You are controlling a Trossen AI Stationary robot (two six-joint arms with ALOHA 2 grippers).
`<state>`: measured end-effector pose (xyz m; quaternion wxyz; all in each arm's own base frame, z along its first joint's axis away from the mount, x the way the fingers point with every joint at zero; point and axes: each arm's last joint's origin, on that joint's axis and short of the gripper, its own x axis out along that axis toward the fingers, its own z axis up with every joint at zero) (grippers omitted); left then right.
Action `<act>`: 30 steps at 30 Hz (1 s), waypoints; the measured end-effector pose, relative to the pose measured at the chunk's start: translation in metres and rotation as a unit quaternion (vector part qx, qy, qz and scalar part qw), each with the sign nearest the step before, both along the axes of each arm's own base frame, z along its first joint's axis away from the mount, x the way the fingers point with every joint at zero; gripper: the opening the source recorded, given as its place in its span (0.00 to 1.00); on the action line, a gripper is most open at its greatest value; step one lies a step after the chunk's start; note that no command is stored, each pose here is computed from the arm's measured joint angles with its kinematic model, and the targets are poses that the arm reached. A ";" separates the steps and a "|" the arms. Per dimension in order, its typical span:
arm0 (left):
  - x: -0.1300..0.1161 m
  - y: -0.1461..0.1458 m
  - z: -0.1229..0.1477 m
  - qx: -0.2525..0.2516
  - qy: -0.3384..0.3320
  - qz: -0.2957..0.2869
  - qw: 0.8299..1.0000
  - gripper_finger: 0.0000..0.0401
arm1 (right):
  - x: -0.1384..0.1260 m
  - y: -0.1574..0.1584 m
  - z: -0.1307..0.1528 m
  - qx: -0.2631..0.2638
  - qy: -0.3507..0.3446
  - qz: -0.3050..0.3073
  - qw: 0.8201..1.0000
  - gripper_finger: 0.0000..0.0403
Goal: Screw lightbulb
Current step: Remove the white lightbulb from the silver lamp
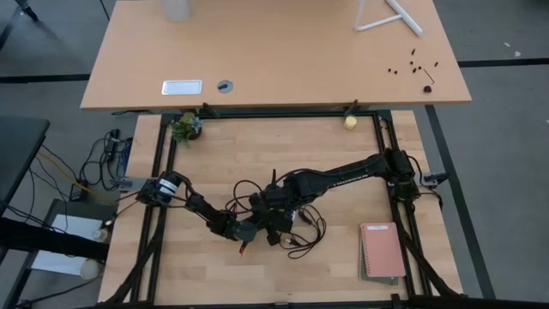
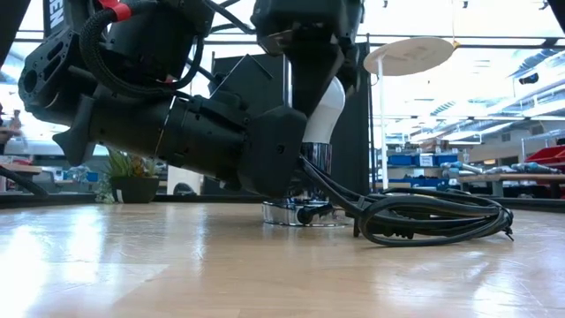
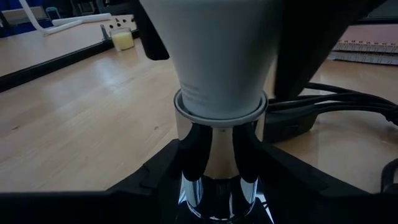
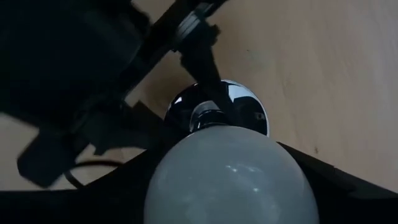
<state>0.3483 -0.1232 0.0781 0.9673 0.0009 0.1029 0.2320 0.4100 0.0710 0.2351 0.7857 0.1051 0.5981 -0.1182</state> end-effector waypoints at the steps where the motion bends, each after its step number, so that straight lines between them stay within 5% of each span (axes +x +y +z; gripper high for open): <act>1: 0.000 0.000 0.000 0.000 0.000 0.000 1.000 0.47 | 0.000 0.000 0.000 -0.004 0.001 0.020 1.000 0.70; 9: 0.000 0.000 0.000 0.001 0.002 -0.001 1.000 0.47 | 0.001 -0.001 0.000 -0.048 0.010 0.236 0.970 0.68; 17: 0.000 0.000 0.000 0.010 0.006 -0.002 1.000 0.47 | 0.001 -0.001 0.000 -0.102 0.020 0.437 0.893 0.70; 23: 0.000 0.000 0.000 0.010 0.006 -0.002 1.000 0.47 | 0.001 -0.001 0.000 -0.129 0.025 0.530 0.838 0.70; 26: 0.000 0.000 0.000 0.010 0.006 -0.002 1.000 0.47 | 0.001 -0.001 0.000 -0.131 0.025 0.535 0.834 0.70; 30: 0.000 0.000 0.000 0.009 0.006 -0.004 1.000 0.47 | 0.001 -0.001 0.000 -0.116 0.018 0.491 0.863 0.74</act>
